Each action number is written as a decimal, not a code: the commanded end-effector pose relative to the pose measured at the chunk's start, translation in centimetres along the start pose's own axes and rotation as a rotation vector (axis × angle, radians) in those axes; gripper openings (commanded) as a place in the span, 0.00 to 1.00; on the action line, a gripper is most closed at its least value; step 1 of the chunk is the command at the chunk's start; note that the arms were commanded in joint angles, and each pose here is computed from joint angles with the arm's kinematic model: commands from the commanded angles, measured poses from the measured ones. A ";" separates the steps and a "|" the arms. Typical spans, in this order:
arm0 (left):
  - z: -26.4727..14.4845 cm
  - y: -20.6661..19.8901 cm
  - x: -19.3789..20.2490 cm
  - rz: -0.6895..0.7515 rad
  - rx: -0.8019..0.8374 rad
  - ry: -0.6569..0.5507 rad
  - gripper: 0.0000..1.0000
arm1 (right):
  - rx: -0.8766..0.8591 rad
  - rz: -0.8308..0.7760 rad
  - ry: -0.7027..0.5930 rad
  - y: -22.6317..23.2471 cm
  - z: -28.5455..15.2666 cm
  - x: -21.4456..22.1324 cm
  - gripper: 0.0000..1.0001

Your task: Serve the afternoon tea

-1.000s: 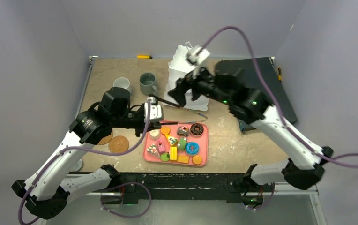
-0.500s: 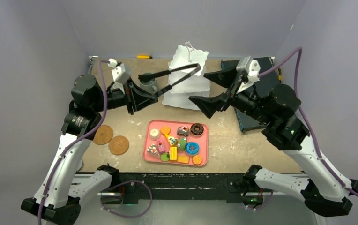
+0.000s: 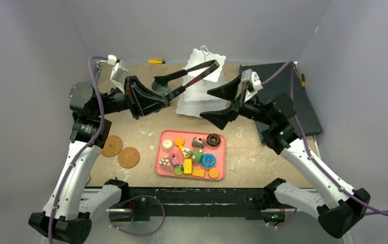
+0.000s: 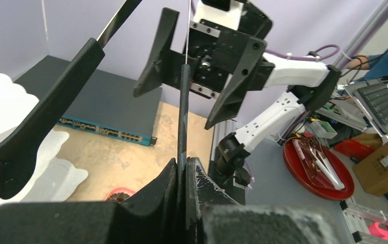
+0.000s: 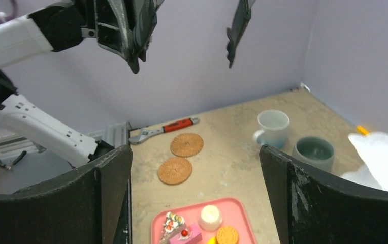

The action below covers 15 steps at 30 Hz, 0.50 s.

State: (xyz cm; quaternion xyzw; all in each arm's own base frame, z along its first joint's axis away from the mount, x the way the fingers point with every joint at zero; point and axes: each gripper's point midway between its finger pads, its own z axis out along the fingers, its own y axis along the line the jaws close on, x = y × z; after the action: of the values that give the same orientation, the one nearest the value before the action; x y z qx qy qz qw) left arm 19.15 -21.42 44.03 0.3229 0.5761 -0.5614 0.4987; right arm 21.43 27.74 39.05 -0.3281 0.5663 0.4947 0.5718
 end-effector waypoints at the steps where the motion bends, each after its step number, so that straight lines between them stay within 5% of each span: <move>1: -0.7 -3.3 -1.2 0.068 0.069 -0.017 0.00 | -0.219 -0.147 -0.154 2.8 0.0 -4.1 0.99; 15: -1.0 -3.5 0.6 0.067 0.095 -0.009 0.00 | -0.308 -0.126 -0.289 1.8 3.3 -7.5 0.99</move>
State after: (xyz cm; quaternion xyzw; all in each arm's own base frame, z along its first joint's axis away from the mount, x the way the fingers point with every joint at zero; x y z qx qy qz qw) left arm 15.66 -21.06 44.29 0.3530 0.5503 -0.5721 0.4952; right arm 23.87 30.08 42.70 -0.3616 0.4487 0.5647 0.5908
